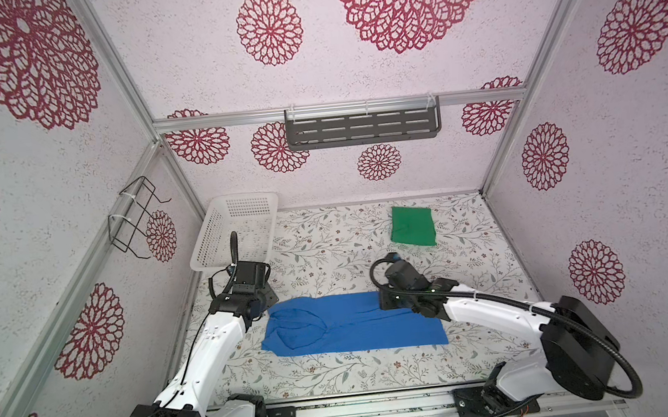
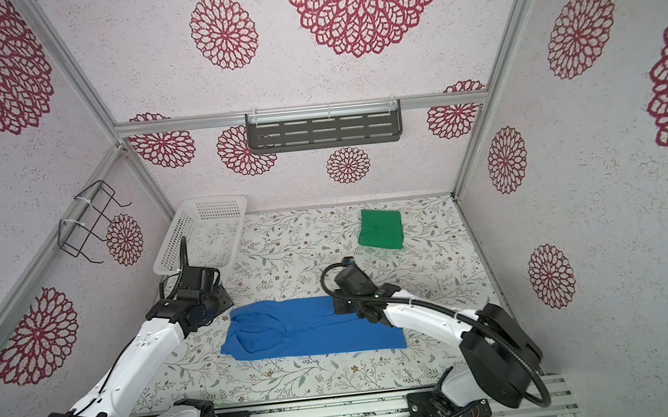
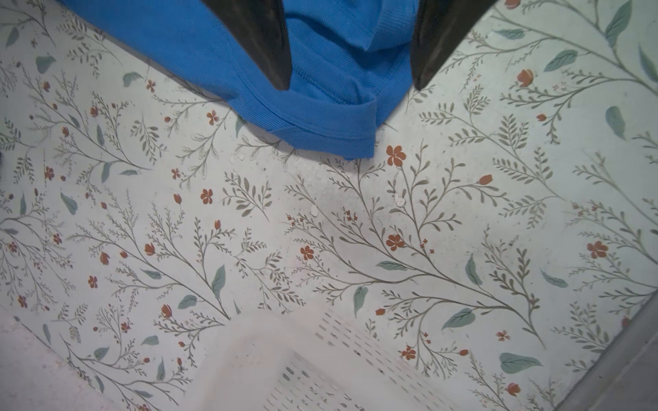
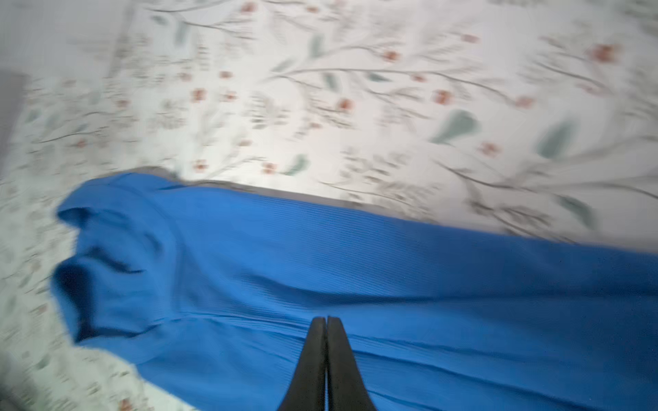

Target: Fold and stack the tank tops

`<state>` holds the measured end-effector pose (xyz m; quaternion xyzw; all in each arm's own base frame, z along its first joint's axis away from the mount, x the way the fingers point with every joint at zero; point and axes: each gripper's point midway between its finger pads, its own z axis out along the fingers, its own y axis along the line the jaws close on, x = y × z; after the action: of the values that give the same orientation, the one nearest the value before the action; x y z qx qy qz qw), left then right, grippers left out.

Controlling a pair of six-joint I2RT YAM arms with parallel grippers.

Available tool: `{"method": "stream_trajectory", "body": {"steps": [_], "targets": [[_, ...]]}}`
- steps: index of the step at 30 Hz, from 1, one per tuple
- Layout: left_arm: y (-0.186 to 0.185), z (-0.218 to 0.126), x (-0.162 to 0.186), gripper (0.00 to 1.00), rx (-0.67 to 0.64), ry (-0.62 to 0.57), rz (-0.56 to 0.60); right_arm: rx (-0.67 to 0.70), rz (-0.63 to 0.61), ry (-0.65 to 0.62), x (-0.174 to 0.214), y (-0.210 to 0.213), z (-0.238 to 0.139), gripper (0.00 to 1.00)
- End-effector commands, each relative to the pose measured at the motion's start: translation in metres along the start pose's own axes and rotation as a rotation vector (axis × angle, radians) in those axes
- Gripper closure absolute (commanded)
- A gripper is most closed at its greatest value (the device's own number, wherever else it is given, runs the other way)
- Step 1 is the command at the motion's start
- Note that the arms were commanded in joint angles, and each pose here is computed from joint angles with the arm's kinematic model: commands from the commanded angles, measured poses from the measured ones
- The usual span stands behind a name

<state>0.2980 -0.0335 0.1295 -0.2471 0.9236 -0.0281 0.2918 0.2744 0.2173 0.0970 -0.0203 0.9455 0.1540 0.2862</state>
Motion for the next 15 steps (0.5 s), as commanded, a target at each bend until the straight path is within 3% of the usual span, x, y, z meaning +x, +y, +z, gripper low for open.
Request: {"method": "stream_trajectory", "body": {"steps": [1, 8, 15], "targets": [[-0.044, -0.002, 0.027, 0.44, 0.095, 0.084, 0.061, 0.157, 0.043, -0.027, 0.001, -0.057, -0.023, 0.95], [-0.126, 0.007, 0.077, 0.47, 0.199, 0.192, 0.166, 0.210, 0.154, -0.005, -0.015, -0.100, -0.019, 0.97], [-0.145, 0.027, 0.140, 0.50, 0.206, 0.284, 0.181, 0.252, 0.069, 0.080, -0.032, -0.101, 0.012, 0.96]]}}
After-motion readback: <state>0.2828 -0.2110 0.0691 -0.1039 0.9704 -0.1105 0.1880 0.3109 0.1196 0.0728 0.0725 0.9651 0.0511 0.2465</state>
